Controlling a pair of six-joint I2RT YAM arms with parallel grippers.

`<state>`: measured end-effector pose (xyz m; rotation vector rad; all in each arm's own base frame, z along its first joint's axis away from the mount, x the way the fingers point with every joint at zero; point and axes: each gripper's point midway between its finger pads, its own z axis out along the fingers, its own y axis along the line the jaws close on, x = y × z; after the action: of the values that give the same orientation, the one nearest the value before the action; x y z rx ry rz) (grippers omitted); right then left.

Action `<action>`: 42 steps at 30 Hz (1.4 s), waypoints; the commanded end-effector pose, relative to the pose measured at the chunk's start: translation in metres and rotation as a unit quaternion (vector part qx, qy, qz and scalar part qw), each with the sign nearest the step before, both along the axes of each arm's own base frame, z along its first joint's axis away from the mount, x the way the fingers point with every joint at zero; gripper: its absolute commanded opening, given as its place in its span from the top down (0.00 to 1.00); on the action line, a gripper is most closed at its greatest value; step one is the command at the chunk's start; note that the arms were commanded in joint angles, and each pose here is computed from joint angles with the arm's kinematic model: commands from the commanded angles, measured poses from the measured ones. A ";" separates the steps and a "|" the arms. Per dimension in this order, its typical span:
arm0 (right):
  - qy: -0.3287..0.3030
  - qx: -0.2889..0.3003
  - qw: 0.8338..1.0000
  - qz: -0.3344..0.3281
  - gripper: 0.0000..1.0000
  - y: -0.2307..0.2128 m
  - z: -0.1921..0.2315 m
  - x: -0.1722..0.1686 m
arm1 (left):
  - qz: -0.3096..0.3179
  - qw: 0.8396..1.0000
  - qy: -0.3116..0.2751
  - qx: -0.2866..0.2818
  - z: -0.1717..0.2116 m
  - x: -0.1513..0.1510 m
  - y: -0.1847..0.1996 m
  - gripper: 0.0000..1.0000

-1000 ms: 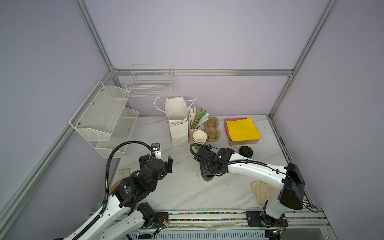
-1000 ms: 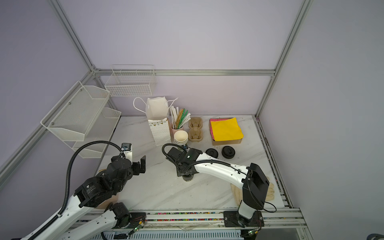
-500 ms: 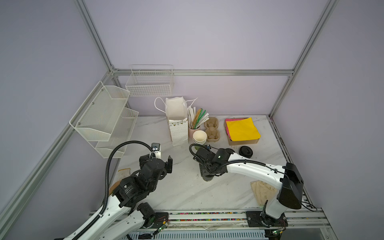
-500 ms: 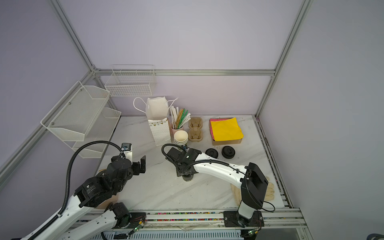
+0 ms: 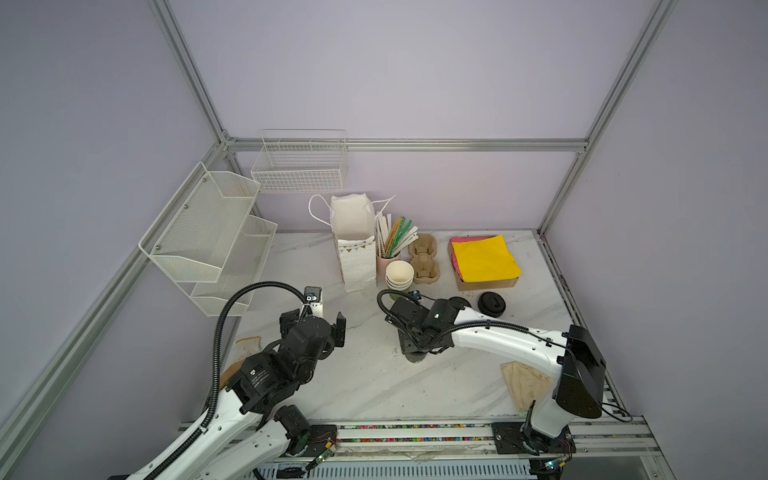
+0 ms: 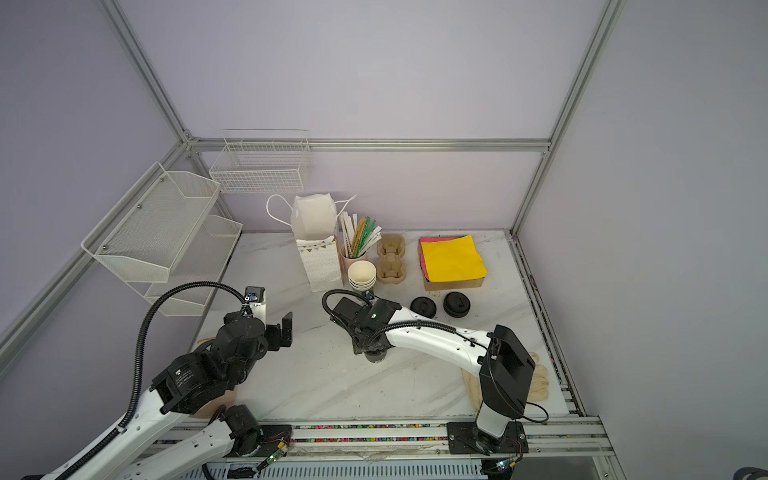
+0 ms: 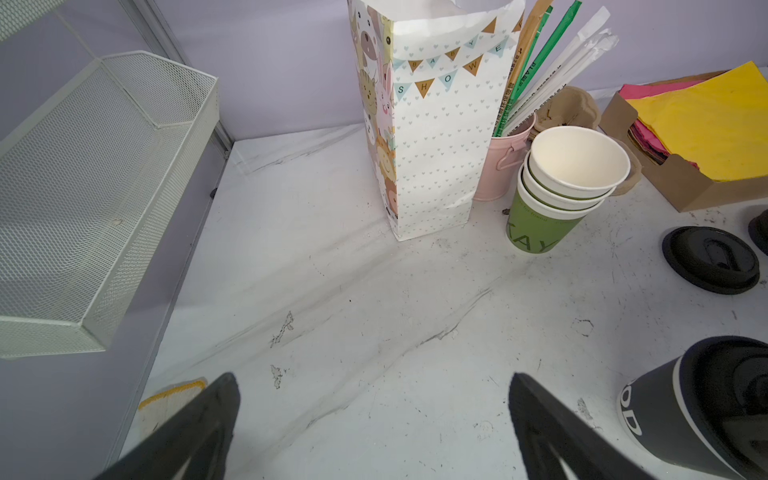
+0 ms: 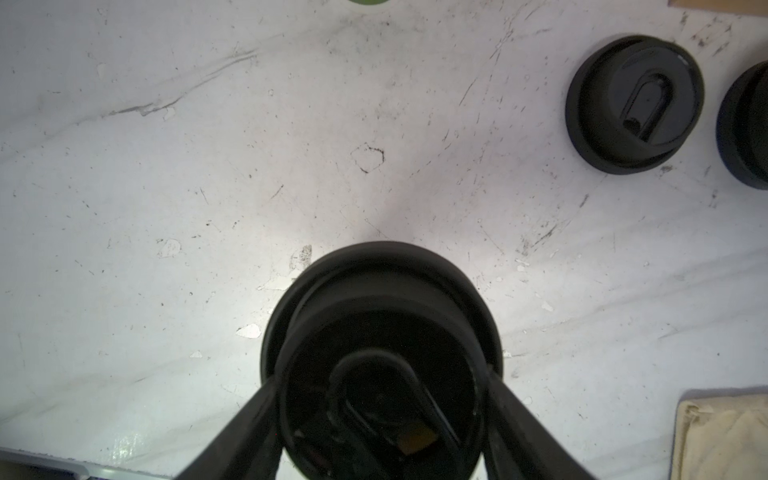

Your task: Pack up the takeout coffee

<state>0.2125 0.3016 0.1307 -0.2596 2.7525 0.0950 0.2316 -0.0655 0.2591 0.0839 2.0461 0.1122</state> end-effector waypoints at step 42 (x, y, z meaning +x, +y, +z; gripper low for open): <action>-0.009 -0.039 0.992 -0.120 0.31 -0.114 0.033 0.054 | -0.029 0.999 0.035 0.016 -0.023 0.004 -0.014 0.00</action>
<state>0.2710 0.2101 0.1684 0.0470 2.7305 0.0085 0.2342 -0.0816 0.2435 0.1600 2.1096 0.0816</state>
